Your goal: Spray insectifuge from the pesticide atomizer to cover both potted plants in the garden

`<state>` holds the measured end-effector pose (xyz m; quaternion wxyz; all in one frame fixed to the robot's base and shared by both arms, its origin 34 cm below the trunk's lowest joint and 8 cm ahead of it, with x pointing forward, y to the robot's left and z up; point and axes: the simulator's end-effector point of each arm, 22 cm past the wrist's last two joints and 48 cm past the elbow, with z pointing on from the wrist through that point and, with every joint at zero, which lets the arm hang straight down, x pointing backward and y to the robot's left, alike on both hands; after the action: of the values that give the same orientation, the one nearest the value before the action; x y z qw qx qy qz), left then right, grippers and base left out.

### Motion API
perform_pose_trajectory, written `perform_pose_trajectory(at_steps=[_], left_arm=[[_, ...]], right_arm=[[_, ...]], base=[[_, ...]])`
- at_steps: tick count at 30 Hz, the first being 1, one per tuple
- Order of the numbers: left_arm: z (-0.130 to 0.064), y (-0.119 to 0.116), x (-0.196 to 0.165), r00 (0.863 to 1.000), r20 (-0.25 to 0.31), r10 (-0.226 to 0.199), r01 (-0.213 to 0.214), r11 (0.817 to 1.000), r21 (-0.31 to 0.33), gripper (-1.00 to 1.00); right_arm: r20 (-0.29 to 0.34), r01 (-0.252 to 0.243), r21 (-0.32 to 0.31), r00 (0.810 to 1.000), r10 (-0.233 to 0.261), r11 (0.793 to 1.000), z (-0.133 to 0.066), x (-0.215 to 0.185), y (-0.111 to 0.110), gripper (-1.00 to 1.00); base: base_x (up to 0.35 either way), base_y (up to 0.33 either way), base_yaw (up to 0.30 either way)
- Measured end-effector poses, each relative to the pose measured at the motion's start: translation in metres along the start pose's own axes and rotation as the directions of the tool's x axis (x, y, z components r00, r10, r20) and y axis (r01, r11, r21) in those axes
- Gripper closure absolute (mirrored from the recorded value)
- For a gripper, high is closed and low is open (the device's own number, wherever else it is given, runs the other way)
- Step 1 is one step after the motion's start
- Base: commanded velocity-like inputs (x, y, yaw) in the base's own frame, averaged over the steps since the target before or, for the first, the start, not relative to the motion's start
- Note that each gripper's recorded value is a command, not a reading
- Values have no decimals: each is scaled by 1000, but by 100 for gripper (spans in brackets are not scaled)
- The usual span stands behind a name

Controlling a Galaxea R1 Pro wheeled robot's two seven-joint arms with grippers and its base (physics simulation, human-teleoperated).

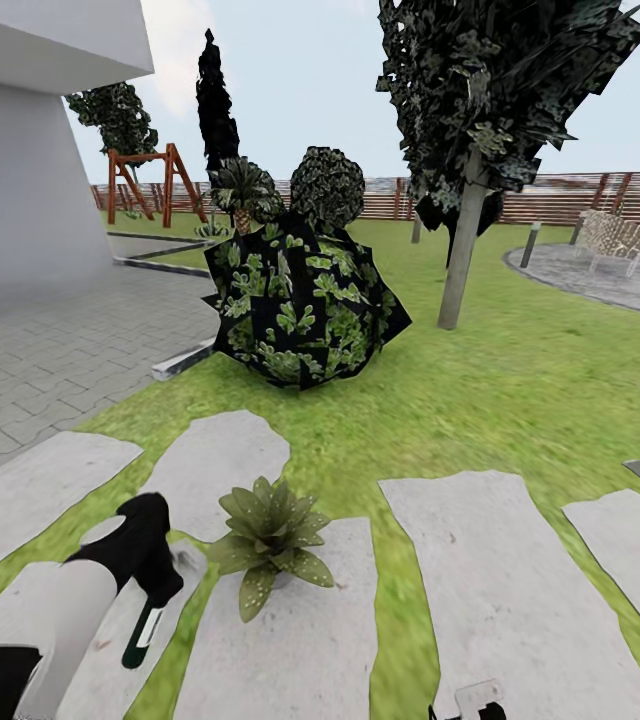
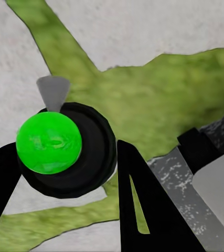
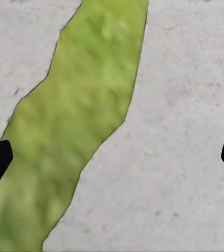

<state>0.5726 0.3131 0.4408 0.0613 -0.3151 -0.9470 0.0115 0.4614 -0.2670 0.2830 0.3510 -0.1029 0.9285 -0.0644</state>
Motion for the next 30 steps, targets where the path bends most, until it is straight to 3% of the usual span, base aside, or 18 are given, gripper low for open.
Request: perform_pose_trajectory(at_steps=[6,13,21,30], left_arm=[[0,-3,-2,1000,2,3,-3,1000,5,100],[0,-6,-7,1000,6,10,-10,1000,6,100],[-1,-8,-8,1000,7,10,-10,1000,9,100],[5,-10,-1,1000,-7,9,-9,1000,17,100]], right_arm=[[-4,2,2,1000,-2,1000,0,2,-1,-100],[-8,2,2,1000,-2,1000,0,3,-1,-100],[-9,3,1,1000,-3,1000,-1,4,-1,-100],[-9,3,1,1000,-3,1000,-1,4,-1,-100]], base=[[-22,0,-206],[-269,51,-261],[-94,293,-243],[86,336,-229]])
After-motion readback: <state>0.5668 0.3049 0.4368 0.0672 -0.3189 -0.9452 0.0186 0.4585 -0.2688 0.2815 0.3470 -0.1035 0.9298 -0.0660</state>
